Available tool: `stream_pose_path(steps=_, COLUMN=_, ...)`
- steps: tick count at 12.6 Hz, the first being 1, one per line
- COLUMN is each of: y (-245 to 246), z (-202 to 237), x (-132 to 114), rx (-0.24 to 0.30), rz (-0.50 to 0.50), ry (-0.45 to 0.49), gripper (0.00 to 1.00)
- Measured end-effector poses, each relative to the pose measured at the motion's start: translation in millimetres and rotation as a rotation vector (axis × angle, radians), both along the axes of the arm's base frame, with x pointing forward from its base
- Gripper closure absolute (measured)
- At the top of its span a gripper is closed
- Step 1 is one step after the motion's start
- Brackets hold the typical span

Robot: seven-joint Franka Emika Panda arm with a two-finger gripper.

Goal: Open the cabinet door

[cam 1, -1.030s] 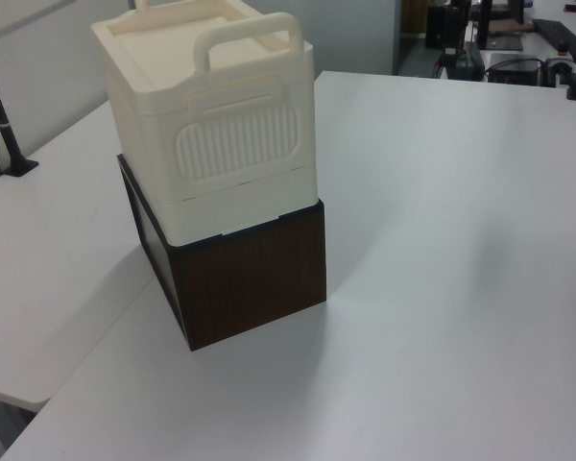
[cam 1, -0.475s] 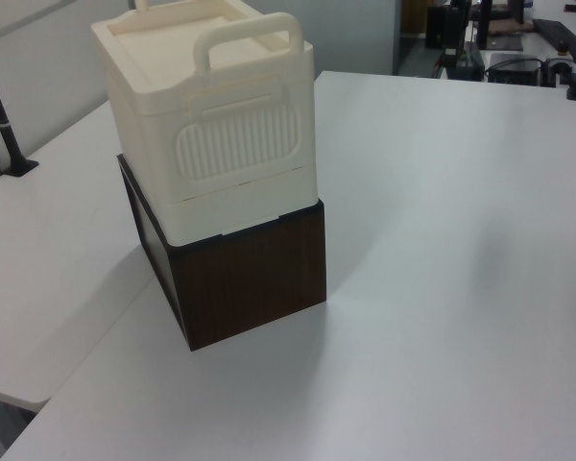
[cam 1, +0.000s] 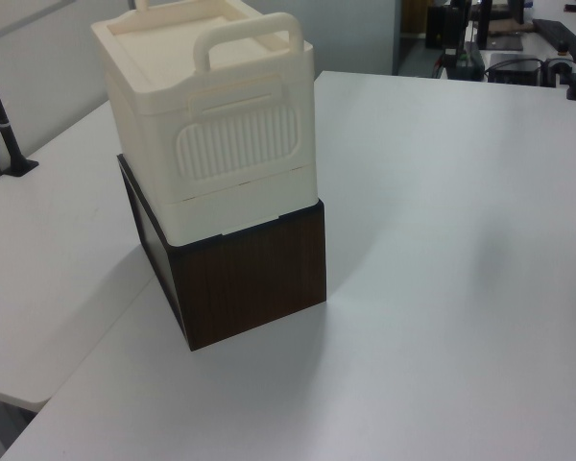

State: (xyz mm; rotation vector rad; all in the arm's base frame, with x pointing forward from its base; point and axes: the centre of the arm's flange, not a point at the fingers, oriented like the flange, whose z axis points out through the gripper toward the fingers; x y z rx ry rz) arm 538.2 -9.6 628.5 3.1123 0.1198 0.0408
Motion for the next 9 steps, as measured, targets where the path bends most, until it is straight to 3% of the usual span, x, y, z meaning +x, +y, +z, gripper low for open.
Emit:
stream_pose_path(steps=5, y=-2, z=0, x=0, rx=-0.001, rz=0.045, ry=0.002, gripper=0.00)
stream_pose_path(steps=9, y=-12, z=1, x=-1, rx=-0.009, rz=0.353, ry=0.008, gripper=0.00)
